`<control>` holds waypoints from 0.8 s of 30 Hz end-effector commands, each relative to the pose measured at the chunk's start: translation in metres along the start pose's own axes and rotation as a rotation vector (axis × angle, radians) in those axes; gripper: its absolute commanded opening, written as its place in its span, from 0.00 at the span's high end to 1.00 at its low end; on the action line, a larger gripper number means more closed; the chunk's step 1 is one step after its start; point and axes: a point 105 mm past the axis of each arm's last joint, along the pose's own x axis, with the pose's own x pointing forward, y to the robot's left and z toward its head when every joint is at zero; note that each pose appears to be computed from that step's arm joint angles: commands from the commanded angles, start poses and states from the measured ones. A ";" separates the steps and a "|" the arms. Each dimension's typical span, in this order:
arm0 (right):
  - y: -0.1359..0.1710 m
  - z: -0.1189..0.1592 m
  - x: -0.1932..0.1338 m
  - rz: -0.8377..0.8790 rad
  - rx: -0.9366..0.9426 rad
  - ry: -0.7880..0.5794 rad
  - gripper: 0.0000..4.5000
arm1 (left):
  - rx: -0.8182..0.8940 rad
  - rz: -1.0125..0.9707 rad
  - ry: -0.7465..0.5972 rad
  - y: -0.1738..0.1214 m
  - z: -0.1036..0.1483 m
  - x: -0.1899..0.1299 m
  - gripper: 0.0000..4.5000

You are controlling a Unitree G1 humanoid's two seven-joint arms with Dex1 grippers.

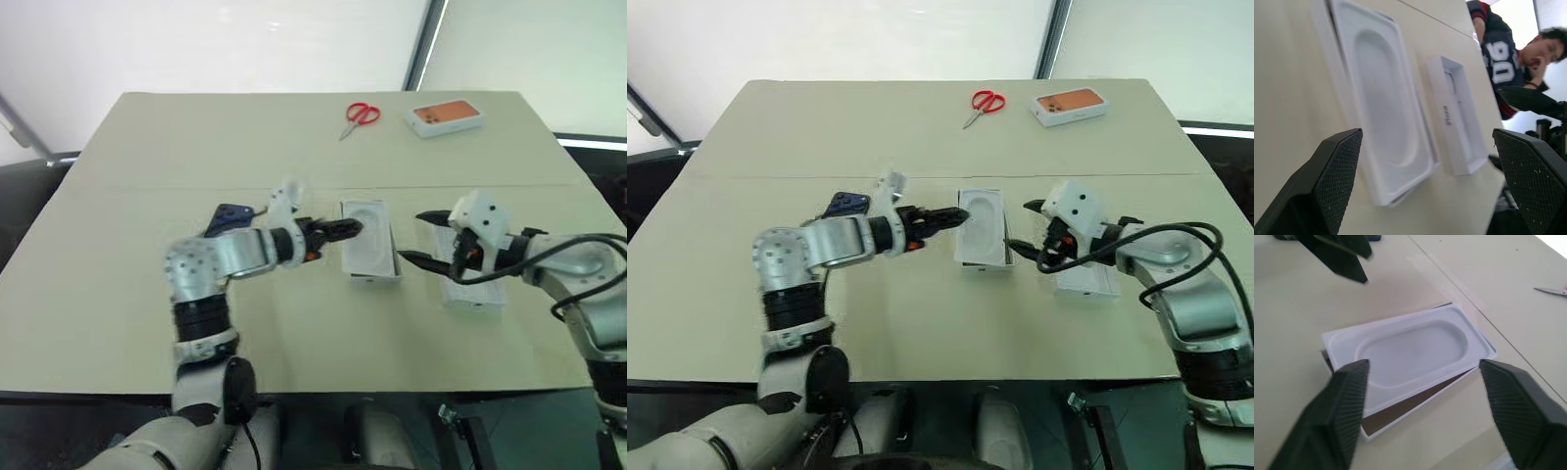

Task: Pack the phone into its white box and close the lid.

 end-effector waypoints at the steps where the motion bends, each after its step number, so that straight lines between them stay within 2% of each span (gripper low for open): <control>1: -0.007 0.005 0.011 -0.039 -0.015 0.009 0.65 | 0.100 -0.012 -0.073 0.000 0.008 -0.013 0.00; 2: -0.005 0.005 0.017 -0.032 -0.012 0.018 0.73 | 0.175 0.007 -0.109 0.004 0.013 -0.022 0.00; 4: -0.004 0.004 0.031 -0.044 -0.001 0.046 0.97 | 0.380 0.083 -0.160 0.016 0.018 -0.035 0.00; 5: -0.002 0.005 0.037 -0.043 -0.010 0.052 0.99 | 0.478 0.114 -0.168 0.021 0.017 -0.039 0.00; 8: 0.002 0.004 0.050 -0.039 -0.031 0.077 0.99 | 0.671 0.118 -0.135 0.032 0.003 -0.043 0.00; 15: 0.008 0.000 0.074 -0.031 -0.040 0.147 0.99 | 0.806 -0.030 -0.167 0.030 -0.013 -0.058 0.00; 19: 0.011 -0.013 0.077 -0.015 -0.010 0.218 0.99 | 0.845 -0.063 -0.110 0.036 -0.028 -0.066 0.00; 24: 0.021 -0.025 0.072 0.057 -0.007 0.268 0.99 | 0.843 -0.027 -0.084 0.048 -0.031 -0.072 0.00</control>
